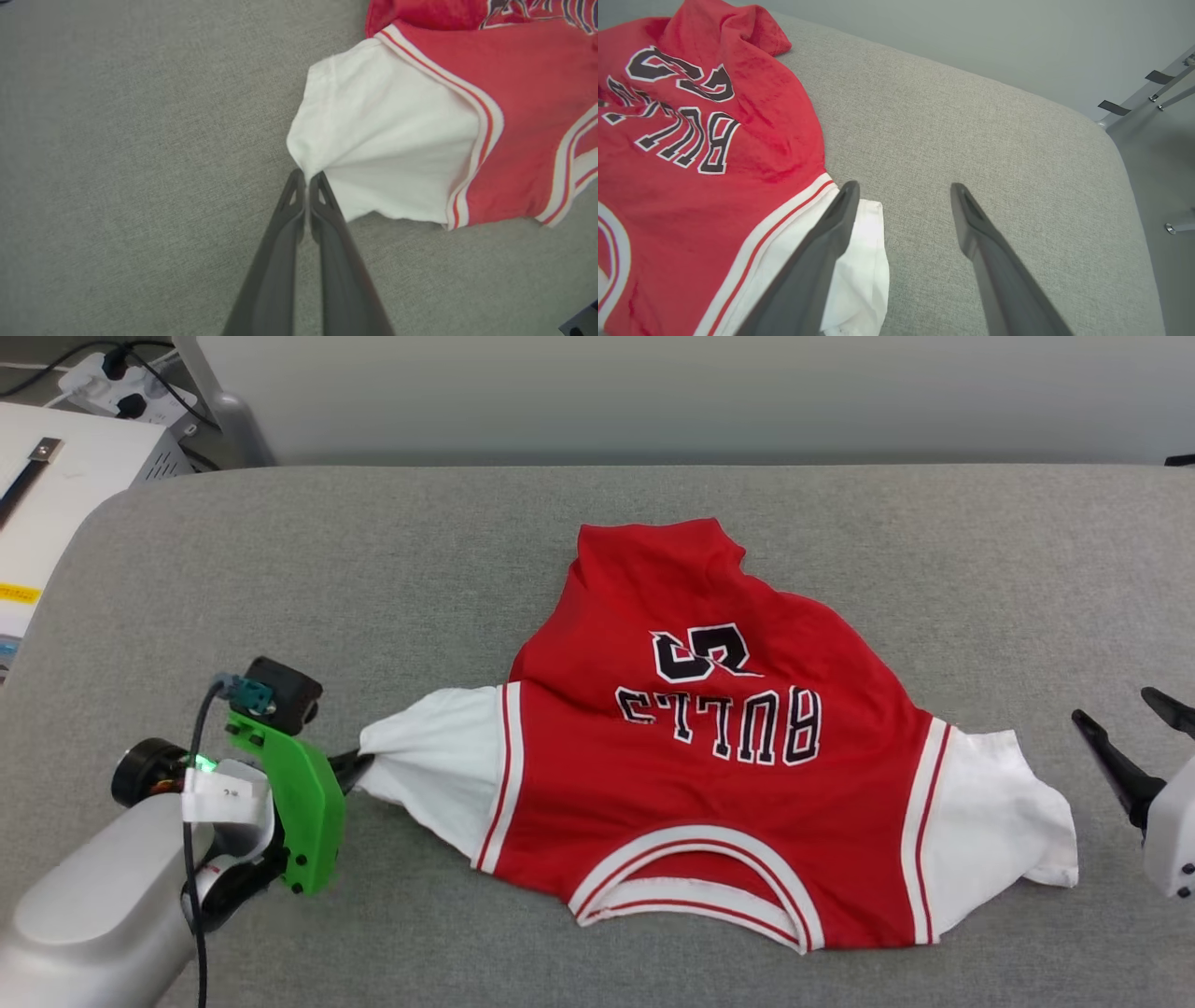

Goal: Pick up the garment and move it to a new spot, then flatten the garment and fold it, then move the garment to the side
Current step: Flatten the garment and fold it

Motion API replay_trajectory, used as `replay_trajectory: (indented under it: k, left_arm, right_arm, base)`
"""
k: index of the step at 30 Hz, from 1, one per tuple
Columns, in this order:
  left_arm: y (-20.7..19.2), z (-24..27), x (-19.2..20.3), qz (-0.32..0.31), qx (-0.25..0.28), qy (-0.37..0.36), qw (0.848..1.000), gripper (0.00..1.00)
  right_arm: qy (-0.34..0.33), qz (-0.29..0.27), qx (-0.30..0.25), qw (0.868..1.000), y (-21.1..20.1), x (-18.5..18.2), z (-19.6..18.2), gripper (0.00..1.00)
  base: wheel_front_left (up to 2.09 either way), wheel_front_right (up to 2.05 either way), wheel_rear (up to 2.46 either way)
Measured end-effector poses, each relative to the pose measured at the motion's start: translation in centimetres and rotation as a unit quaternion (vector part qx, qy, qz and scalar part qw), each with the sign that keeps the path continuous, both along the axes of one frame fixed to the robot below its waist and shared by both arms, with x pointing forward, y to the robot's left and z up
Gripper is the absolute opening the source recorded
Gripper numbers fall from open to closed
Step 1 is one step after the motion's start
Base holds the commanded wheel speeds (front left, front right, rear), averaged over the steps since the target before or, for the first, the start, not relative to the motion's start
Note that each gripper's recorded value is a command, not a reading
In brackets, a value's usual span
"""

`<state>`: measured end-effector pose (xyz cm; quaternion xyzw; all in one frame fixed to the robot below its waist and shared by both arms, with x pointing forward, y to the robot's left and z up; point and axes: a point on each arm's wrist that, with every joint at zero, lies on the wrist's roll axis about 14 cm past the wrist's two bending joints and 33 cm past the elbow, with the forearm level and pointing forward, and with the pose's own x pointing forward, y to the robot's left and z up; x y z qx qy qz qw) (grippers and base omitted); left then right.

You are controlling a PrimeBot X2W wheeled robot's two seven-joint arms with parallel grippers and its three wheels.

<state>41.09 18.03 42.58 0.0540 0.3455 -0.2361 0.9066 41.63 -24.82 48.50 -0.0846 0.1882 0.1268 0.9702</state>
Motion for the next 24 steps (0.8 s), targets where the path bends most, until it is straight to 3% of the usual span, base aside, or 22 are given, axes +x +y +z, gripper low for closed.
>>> replay_trajectory:
  k: [7,14,24]
  left_arm:
    - [1.5,3.4,1.1,0.03,-0.012,-0.065,0.997,0.0]
    - [0.9,3.3,0.5,0.03,-0.024,-0.072,0.997,0.0]
    - [0.5,1.8,0.6,0.033,-0.026,-0.065,0.997,0.0]
  right_arm:
    - [0.113,0.03,-0.031,0.993,0.3,-2.1,-1.0,1.0]
    - [0.237,0.057,-0.062,0.968,1.0,-4.7,-4.3,1.0]
    - [0.314,0.07,-0.058,0.945,2.9,-5.0,-8.9,1.0]
  base:
    - [0.0,0.0,0.0]
    - [0.0,0.0,0.0]
    - [0.0,0.0,0.0]
